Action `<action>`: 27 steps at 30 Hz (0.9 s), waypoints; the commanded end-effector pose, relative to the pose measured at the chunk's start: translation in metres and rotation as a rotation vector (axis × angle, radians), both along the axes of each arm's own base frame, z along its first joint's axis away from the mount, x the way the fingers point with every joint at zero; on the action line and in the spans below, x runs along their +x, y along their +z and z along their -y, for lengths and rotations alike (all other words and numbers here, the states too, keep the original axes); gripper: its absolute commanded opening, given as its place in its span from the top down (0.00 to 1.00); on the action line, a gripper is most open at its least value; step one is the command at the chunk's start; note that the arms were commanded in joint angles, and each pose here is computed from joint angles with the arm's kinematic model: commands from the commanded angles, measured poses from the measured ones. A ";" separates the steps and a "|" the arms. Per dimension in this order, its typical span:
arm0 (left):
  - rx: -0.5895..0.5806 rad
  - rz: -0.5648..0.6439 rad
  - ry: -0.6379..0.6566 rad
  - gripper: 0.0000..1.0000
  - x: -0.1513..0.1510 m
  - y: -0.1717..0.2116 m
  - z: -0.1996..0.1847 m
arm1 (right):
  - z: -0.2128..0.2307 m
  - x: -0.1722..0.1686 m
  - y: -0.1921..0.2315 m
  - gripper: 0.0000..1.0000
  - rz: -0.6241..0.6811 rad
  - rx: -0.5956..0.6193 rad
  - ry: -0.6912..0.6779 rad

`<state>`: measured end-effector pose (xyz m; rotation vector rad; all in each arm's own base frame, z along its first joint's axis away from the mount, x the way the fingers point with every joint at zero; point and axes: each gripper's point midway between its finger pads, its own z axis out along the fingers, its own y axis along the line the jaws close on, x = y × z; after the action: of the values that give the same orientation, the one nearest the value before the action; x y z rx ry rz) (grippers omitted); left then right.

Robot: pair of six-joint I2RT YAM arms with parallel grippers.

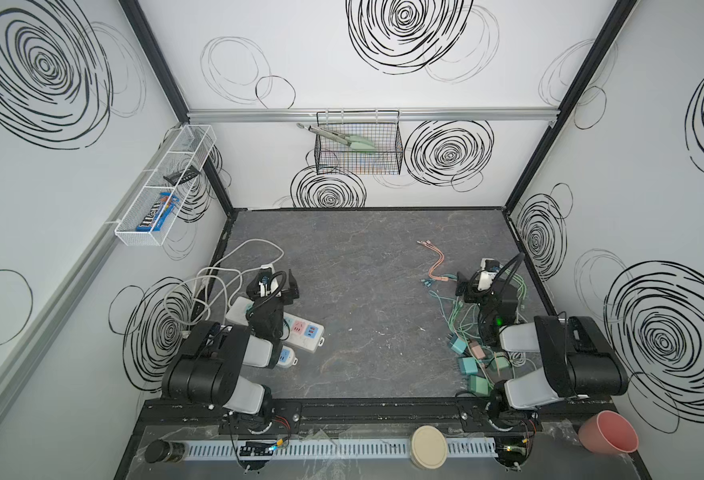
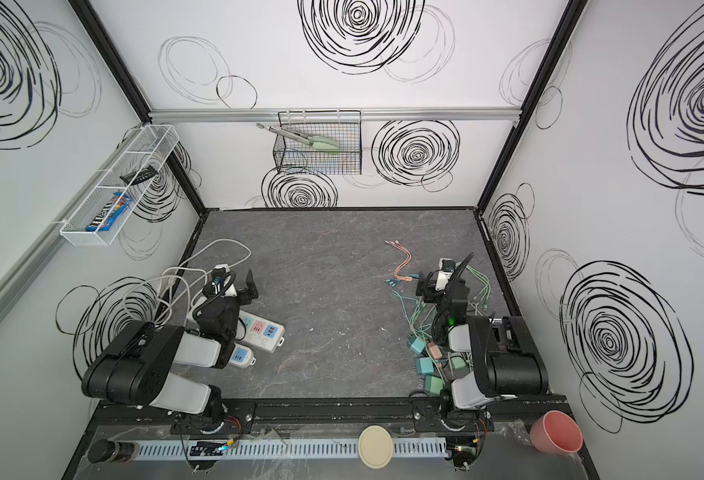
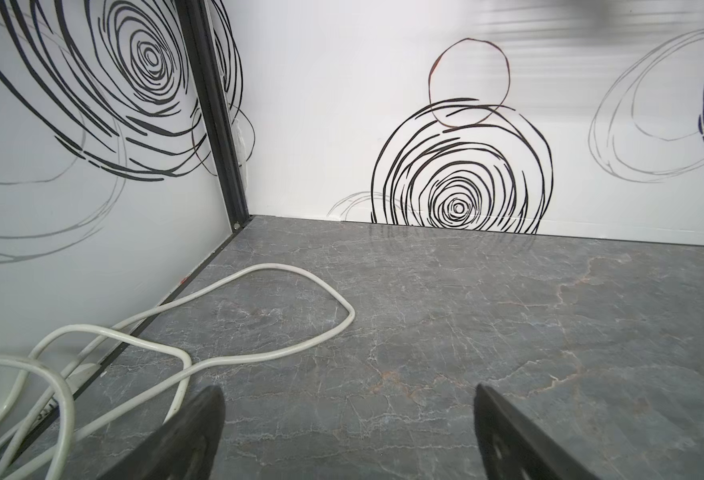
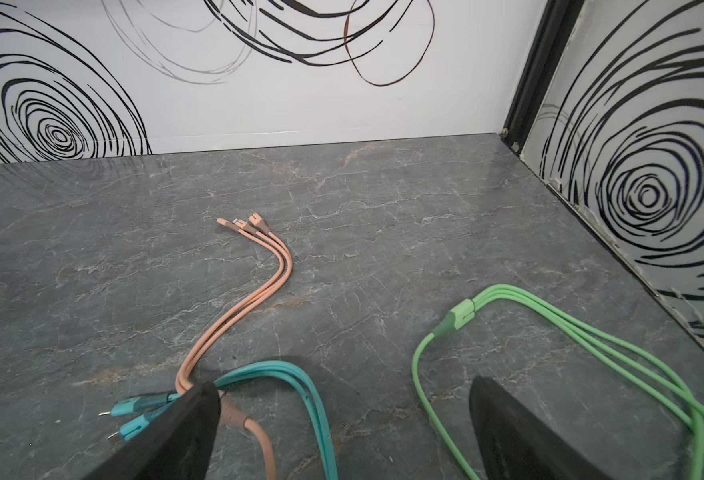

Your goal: Insert the plug

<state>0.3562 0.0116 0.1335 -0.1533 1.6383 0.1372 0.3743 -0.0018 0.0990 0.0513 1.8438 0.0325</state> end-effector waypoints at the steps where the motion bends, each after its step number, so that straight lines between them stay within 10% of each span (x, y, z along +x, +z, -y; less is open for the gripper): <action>1: 0.002 0.076 -0.005 0.04 0.003 0.020 0.000 | 0.000 0.006 0.016 0.03 0.048 -0.004 0.005; 27: -0.008 0.070 -0.014 0.04 0.005 0.019 -0.001 | 0.000 0.006 0.016 0.03 0.049 -0.002 0.010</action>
<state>0.3566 0.0116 0.1329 -0.1459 1.6411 0.1273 0.3743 -0.0016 0.0990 0.0501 1.8439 0.0344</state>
